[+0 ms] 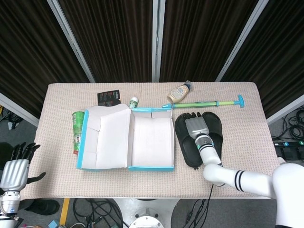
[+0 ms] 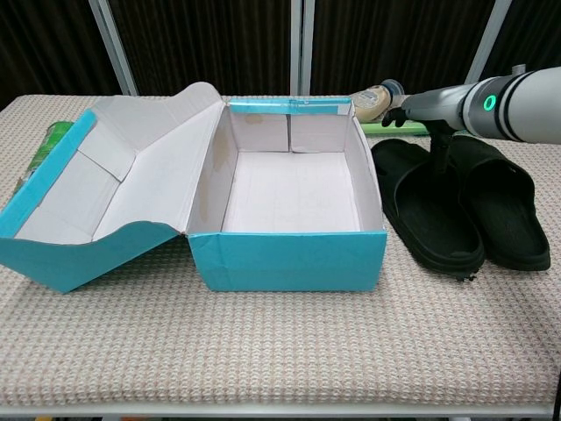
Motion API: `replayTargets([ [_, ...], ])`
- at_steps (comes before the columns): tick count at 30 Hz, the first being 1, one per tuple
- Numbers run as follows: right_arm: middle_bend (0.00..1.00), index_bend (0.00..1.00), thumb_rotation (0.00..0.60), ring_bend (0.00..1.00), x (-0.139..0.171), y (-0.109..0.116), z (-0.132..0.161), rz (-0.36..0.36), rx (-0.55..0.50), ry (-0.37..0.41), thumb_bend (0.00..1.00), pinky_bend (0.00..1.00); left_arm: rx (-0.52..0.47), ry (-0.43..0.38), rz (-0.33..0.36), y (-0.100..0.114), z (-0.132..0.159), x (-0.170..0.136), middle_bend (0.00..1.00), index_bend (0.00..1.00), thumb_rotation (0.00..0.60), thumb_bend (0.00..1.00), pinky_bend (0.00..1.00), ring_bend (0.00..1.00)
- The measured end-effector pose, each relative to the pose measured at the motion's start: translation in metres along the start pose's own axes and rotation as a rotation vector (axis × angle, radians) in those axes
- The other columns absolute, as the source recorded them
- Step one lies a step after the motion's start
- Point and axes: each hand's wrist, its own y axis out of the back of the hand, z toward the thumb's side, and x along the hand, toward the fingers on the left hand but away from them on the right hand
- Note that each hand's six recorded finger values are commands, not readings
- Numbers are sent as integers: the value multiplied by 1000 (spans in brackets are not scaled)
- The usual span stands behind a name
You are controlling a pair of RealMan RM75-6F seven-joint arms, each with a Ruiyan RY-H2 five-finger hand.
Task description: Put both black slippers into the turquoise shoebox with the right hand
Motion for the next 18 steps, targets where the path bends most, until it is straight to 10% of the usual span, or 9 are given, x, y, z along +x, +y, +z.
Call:
replayTargets([
  [18, 129, 36, 600, 0, -24, -15, 15, 48, 73, -42, 37, 0, -7, 7, -31, -3, -3, -1, 121, 160, 600, 0, 19, 0],
])
